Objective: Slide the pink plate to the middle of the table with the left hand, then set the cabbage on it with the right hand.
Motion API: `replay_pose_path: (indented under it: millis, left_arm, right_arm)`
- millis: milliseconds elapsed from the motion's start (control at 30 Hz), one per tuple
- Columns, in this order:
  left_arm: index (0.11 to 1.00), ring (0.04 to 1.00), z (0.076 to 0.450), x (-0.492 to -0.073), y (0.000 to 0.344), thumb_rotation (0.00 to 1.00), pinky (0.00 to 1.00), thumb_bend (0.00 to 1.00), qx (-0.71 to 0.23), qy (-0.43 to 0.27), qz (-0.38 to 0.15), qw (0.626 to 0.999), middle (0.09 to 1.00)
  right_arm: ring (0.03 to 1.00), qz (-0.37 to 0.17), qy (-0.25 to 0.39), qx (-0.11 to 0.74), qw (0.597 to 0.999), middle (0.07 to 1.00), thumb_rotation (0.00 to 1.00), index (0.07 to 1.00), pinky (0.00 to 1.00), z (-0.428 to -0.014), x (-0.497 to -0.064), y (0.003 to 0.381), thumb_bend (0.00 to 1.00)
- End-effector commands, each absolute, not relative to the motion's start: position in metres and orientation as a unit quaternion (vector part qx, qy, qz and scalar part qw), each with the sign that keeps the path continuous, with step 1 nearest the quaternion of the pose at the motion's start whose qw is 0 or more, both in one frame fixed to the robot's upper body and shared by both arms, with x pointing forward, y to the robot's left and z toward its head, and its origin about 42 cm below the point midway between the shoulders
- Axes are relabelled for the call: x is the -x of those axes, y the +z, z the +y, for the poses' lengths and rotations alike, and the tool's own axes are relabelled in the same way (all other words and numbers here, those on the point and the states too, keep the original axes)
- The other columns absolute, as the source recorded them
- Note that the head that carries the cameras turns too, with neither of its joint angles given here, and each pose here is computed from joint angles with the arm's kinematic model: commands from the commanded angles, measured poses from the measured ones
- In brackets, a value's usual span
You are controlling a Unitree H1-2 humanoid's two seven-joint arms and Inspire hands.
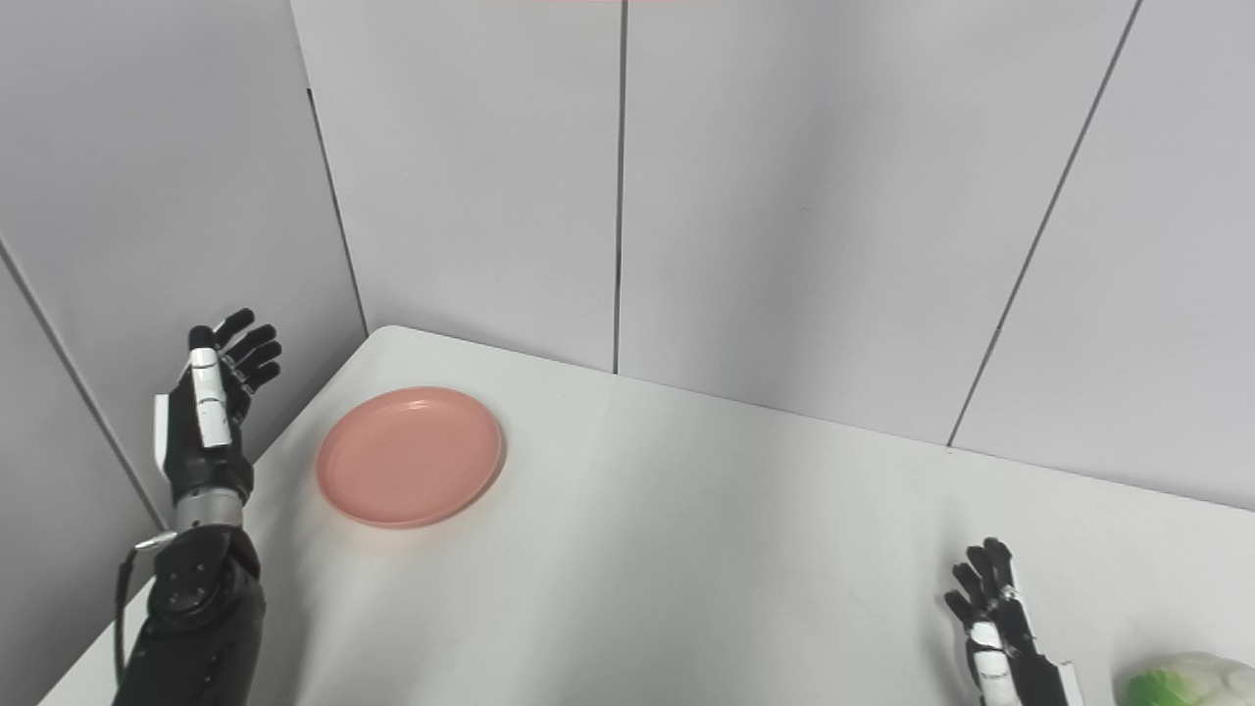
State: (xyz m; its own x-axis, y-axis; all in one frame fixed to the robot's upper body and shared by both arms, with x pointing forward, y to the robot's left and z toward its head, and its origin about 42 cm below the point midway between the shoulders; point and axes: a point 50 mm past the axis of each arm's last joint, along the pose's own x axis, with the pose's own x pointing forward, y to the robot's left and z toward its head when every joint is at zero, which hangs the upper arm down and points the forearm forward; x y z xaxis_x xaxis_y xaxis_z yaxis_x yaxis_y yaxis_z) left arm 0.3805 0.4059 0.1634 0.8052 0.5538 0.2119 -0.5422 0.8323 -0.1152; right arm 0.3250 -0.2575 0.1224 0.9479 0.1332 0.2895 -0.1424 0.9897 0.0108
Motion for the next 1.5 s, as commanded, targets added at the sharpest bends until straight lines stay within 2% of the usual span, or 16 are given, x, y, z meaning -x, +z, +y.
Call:
replay_pose_path:
  millis: [0, 167, 300, 633, 833, 1100, 1467]
  left_arm:
    - [0.76, 0.785, 0.417, -0.394, 0.184, 1.0, 0.83, 0.79, 0.002, 0.27, -0.141, 0.953, 0.77]
    - [0.773, 0.78, 0.409, -0.401, 0.168, 1.0, 0.79, 0.79, 0.005, 0.24, -0.122, 0.963, 0.775]
    - [0.795, 0.803, 0.393, -0.405, 0.159, 1.0, 0.8, 0.8, 0.043, 0.214, -0.106, 0.97, 0.796]
    - [0.879, 0.892, 0.367, -0.414, 0.138, 1.0, 0.91, 0.81, 0.065, 0.163, -0.079, 0.981, 0.877]
    - [0.905, 0.926, 0.361, -0.415, 0.135, 1.0, 0.96, 0.82, 0.083, 0.146, -0.07, 0.983, 0.903]
    - [0.907, 0.904, 0.348, -0.415, 0.134, 1.0, 0.91, 0.82, 0.121, 0.113, -0.054, 0.985, 0.905]
    - [0.898, 0.896, 0.296, -0.416, 0.129, 1.0, 0.91, 0.82, 0.13, 0.049, -0.05, 0.989, 0.897]
  right_arm:
    - [0.962, -0.135, 0.069, -0.027, 0.988, 0.976, 0.87, 0.994, 0.95, -0.259, -0.314, 0.111, 0.74]
    - [0.968, -0.133, 0.068, -0.027, 0.988, 0.98, 0.86, 0.998, 0.96, -0.259, -0.314, 0.111, 0.77]
    - [0.964, -0.138, 0.07, -0.024, 0.988, 0.976, 0.87, 0.99, 0.96, -0.259, -0.315, 0.109, 0.77]
    - [0.949, -0.136, 0.065, -0.021, 0.988, 0.97, 0.88, 0.989, 0.94, -0.258, -0.316, 0.108, 0.79]
    - [0.969, -0.133, 0.067, -0.021, 0.989, 0.981, 0.88, 0.997, 0.96, -0.26, -0.317, 0.108, 0.81]
    - [0.96, -0.135, 0.066, -0.022, 0.988, 0.971, 0.87, 0.984, 0.95, -0.259, -0.317, 0.108, 0.81]
    - [0.935, -0.135, 0.066, -0.028, 0.988, 0.955, 0.86, 0.972, 0.92, -0.258, -0.319, 0.108, 0.81]
